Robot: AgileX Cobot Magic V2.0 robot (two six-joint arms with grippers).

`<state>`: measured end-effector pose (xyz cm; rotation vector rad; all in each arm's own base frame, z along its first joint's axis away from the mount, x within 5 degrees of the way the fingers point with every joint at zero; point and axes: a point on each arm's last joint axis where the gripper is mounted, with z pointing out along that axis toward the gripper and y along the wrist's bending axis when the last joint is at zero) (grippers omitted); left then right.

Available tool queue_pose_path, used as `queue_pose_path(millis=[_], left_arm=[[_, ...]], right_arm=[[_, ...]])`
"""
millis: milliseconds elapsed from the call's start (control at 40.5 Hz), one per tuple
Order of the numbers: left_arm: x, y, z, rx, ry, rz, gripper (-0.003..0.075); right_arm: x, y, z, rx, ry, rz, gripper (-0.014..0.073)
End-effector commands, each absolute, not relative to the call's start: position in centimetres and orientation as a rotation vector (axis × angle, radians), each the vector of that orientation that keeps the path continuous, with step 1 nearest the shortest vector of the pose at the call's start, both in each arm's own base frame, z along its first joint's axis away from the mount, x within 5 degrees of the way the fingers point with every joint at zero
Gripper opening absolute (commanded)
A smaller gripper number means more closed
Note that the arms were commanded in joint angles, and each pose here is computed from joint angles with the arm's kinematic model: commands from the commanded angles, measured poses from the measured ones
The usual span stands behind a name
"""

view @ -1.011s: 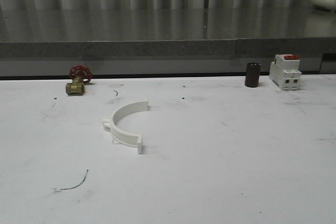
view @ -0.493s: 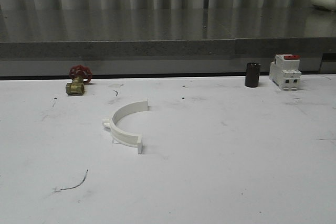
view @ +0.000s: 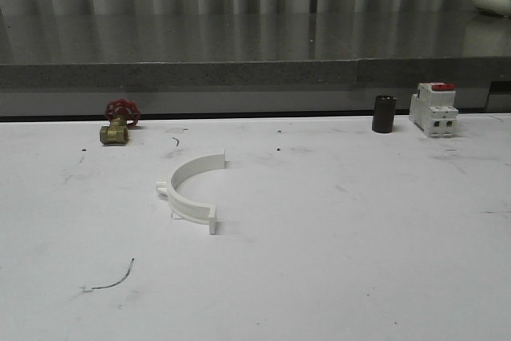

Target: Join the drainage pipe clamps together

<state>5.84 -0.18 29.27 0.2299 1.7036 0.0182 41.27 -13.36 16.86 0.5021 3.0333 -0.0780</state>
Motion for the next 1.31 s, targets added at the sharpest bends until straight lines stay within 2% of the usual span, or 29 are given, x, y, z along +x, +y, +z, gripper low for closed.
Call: queue_pose_path(millis=[0,222,493,641,888,1283], left_arm=[[5.8,-0.4,30.7,0.236,1.614,0.000,-0.0020],[5.8,-0.4,30.7,0.236,1.614,0.000,-0.0020],[5.8,-0.4,30.7,0.236,1.614,0.000,-0.0020],[5.8,-0.4,30.7,0.236,1.614,0.000,-0.0020],[5.8,-0.4,30.7,0.236,1.614,0.000,-0.0020],[5.8,-0.4,30.7,0.236,1.614,0.000,-0.0020]], right_arm=[[41.1,-13.8,20.0,0.475,2.964,-0.119,0.0209],[41.2,-13.9,20.3,0.469,2.963,-0.136,0.0144],[41.7,-14.1,22.2,0.467,2.933,-0.152,0.0143],[41.9,-12.7,24.2,0.443,2.932,-0.148,0.0143],[42.1,-8.0,26.3,0.476,2.923,-0.209,0.0143],[42.2,5.2,25.7,0.234,2.976,-0.082,0.0143]])
